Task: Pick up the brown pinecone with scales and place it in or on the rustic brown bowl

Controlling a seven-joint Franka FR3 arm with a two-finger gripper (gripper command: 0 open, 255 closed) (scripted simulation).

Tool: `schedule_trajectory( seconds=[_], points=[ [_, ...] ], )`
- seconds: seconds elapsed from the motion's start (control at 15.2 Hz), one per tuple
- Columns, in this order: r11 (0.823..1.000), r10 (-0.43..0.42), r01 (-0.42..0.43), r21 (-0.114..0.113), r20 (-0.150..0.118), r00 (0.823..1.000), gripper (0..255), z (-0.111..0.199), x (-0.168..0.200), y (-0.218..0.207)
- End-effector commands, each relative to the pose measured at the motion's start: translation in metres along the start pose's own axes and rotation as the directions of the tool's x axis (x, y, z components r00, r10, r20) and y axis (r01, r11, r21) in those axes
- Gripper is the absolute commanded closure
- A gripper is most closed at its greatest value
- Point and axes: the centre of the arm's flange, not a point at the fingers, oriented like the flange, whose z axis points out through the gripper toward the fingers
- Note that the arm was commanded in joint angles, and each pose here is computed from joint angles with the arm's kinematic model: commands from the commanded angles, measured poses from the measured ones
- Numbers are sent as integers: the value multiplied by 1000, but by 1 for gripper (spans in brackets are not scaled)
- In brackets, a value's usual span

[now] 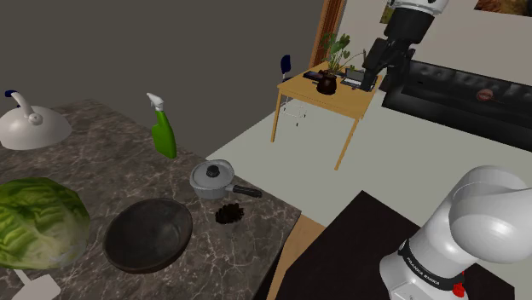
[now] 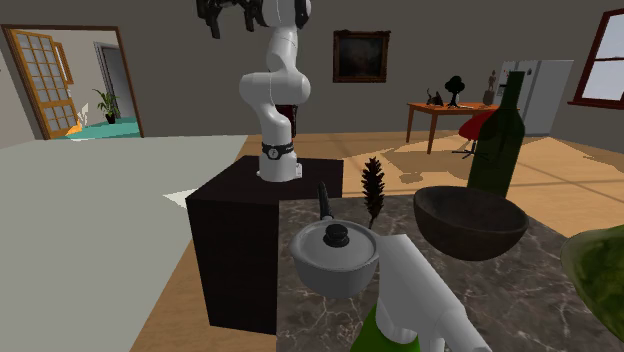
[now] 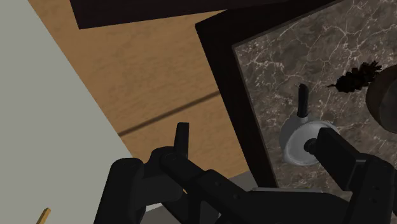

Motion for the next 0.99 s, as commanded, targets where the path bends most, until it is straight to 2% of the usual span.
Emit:
schedule_trajectory(
  seconds=[0.0,0.92],
  points=[
    [1000,0,0,0,0,1000,0,0,0,0],
    [1000,-17,17,-11,33,999,0,121,11,-141]
  ],
)
